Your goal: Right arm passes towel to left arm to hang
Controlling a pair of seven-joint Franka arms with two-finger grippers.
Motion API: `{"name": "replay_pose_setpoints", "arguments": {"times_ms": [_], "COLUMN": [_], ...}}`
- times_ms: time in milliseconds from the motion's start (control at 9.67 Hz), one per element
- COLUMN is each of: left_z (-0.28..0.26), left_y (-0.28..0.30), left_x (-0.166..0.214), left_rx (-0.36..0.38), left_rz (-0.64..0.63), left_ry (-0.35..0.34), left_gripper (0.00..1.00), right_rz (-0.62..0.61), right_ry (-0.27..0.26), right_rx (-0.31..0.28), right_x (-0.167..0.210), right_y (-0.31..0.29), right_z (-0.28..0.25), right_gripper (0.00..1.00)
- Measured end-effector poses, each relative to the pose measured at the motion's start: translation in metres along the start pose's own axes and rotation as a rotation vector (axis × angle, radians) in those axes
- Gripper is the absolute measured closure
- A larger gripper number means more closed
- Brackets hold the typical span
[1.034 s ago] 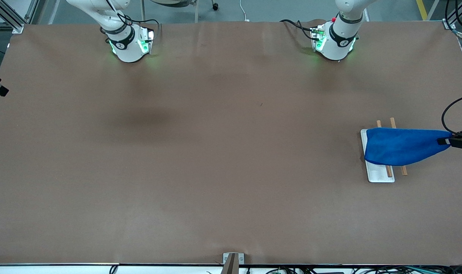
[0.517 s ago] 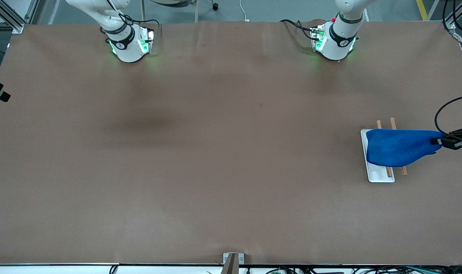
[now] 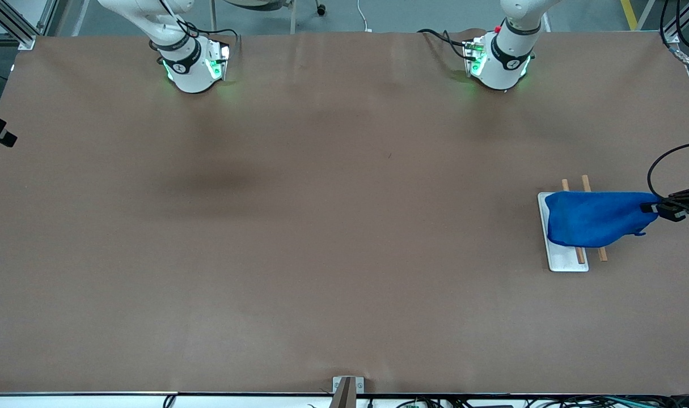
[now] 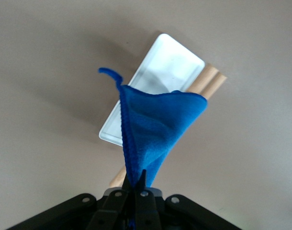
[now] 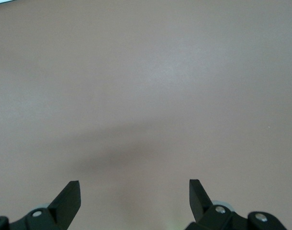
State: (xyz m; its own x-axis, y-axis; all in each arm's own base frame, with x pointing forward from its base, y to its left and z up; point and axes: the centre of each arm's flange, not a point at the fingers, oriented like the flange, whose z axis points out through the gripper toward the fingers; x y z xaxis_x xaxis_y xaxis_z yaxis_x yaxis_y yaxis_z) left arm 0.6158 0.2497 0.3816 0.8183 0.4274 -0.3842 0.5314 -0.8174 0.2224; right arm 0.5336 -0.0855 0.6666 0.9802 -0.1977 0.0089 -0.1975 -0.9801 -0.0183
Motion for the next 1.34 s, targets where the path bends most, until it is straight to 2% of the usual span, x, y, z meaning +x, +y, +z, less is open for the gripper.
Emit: {"name": "replay_pose_setpoints", "arguments": {"times_ms": [414,621,1034,1241,1345], "left_z": [0.02,0.021,0.011,-0.016,-0.033], "left_y": [-0.041,-0.059,-0.075,-0.053,-0.016], "left_x": [0.014,0.017,0.019,0.015,0.007], "left_rx": [-0.013,0.011,0.047,0.08,0.123], "left_rz": [-0.005,-0.003,0.079,0.142,0.186], "left_ry": [-0.037,-0.034,-0.005,0.053,0.092], "left_gripper": [0.95,0.86,0.28,0.01,0.0], "right_rz": [0.001,0.004,0.007,0.008,0.009], "right_ry": [-0.001,-0.001,-0.003,-0.003,-0.002], "right_rx": [0.0,0.0,0.0,0.0,0.0], "right_x": [0.0,0.0,0.0,0.0,0.0], "right_y": [0.0,0.002,0.004,0.004,0.005], "right_z": [0.0,0.0,0.0,0.0,0.0], "right_gripper": [0.0,0.0,0.0,0.0,0.0]}}
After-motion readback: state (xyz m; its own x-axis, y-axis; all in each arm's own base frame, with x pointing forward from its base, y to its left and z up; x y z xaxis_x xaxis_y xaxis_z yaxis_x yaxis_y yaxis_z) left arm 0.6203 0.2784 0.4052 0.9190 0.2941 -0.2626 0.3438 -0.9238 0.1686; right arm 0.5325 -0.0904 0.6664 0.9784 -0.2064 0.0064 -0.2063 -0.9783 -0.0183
